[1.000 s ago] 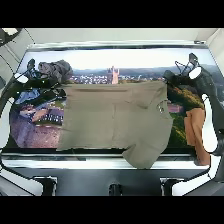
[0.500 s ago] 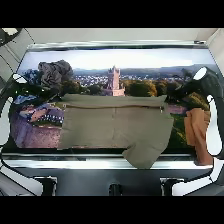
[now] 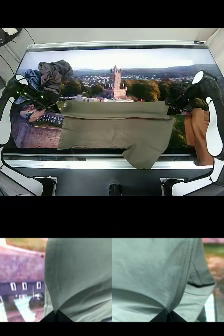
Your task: Fold the shirts.
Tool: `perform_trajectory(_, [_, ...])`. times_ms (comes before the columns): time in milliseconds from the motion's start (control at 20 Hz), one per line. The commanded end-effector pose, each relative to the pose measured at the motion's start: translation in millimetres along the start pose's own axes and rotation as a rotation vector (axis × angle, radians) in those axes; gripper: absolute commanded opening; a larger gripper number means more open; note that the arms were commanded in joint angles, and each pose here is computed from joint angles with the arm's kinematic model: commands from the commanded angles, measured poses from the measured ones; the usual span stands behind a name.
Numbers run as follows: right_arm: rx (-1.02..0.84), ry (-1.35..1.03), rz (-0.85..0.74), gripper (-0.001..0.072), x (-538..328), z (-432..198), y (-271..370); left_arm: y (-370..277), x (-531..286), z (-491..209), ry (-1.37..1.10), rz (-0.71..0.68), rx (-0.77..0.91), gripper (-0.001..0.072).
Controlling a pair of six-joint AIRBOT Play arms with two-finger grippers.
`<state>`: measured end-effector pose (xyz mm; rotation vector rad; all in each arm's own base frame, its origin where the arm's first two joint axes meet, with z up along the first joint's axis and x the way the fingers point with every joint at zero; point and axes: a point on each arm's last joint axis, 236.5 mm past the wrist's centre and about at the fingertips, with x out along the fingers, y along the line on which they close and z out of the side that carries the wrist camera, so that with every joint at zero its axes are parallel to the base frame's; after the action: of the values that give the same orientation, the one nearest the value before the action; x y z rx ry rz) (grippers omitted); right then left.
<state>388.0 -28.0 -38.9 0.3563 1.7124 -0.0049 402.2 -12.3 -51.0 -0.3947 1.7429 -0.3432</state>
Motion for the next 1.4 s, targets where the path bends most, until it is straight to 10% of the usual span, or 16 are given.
perform_trajectory(0, [0.019,0.039,-0.032,0.0038,14,-9,-11,7,0,-10,0.043,0.027,-0.006,0.0032])
perform_trajectory(450, [0.069,0.009,-0.003,0.0041,29,-3,-7,-7,22,-18,0.119,0.033,-0.013,0.0035])
perform_trajectory(600, [0.062,0.003,-0.006,0.0396,23,-5,-7,-6,21,-30,0.163,0.035,-0.043,0.0412])
perform_trajectory(1350, [0.141,-0.008,0.059,0.0446,19,-117,-44,41,69,-166,0.082,0.125,-0.154,0.0405])
